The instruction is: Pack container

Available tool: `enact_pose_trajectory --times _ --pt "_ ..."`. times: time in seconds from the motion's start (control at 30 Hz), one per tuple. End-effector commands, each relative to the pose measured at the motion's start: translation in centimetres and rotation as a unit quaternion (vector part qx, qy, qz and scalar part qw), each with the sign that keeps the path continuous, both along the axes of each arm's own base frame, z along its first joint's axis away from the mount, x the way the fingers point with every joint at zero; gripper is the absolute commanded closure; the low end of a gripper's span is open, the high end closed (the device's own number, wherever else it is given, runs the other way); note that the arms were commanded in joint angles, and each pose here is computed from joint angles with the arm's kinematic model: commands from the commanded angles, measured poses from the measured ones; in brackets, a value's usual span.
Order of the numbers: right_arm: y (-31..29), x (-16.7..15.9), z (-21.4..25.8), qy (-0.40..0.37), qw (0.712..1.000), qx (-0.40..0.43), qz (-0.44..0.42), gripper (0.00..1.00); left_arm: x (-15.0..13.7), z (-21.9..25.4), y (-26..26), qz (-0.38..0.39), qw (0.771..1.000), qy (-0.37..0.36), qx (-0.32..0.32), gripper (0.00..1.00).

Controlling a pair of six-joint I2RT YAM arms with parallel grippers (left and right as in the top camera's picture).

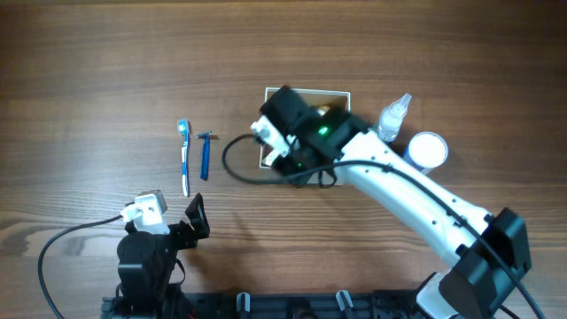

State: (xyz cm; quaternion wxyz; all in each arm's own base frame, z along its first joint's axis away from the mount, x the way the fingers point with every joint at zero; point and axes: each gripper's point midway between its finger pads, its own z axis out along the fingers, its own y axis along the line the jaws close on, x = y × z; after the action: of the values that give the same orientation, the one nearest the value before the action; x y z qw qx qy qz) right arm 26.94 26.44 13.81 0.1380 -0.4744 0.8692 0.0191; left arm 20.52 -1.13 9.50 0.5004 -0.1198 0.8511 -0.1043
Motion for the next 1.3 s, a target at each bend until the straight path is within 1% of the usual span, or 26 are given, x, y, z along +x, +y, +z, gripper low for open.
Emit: enact_pose_trajectory --times 0.0,0.3,0.4,0.47,0.6,0.9,1.03,1.23,1.27 --pt "0.3 -0.4 0.3 -0.034 0.999 -0.027 0.026 0.42 0.0 0.1 -0.1 0.001 1.0 -0.004 -0.005 0.0" --pt "-1.0 -0.3 -1.9 -0.045 0.997 -0.058 0.01 0.44 0.0 0.0 -0.1 0.001 1.0 -0.004 -0.005 0.0" --pt "-0.9 0.0 -1.8 -0.052 0.997 -0.056 0.006 0.44 0.0 0.1 -0.1 0.001 1.0 -0.004 -0.005 0.0" --pt "-0.6 0.2 -1.7 -0.057 0.997 -0.051 0.006 0.47 0.0 0.0 -0.1 0.001 1.0 -0.004 -0.005 0.0" --pt "0.0 0.7 -1.9 -0.064 0.997 -0.043 0.006 0.48 0.0 0.1 -0.1 0.001 1.0 -0.004 -0.005 0.0" --pt "-0.1 0.7 -3.8 -0.046 0.997 -0.062 0.006 0.49 0.0 0.1 -0.1 0.001 1.0 -0.004 -0.005 0.0" --pt "-0.1 0.7 -4.0 -0.044 0.997 -0.065 0.006 0.53 0.0 0.1 -0.1 0.001 1.0 -0.004 -0.005 0.0" --pt "-0.1 0.7 -4.1 -0.042 0.997 -0.066 0.003 0.53 0.0 0.0 -0.1 0.001 1.0 -0.004 -0.005 0.0" --pt "-0.1 0.7 -4.1 -0.043 0.997 -0.065 0.003 0.55 0.0 0.0 -0.1 0.001 1.0 -0.004 -0.005 0.0"
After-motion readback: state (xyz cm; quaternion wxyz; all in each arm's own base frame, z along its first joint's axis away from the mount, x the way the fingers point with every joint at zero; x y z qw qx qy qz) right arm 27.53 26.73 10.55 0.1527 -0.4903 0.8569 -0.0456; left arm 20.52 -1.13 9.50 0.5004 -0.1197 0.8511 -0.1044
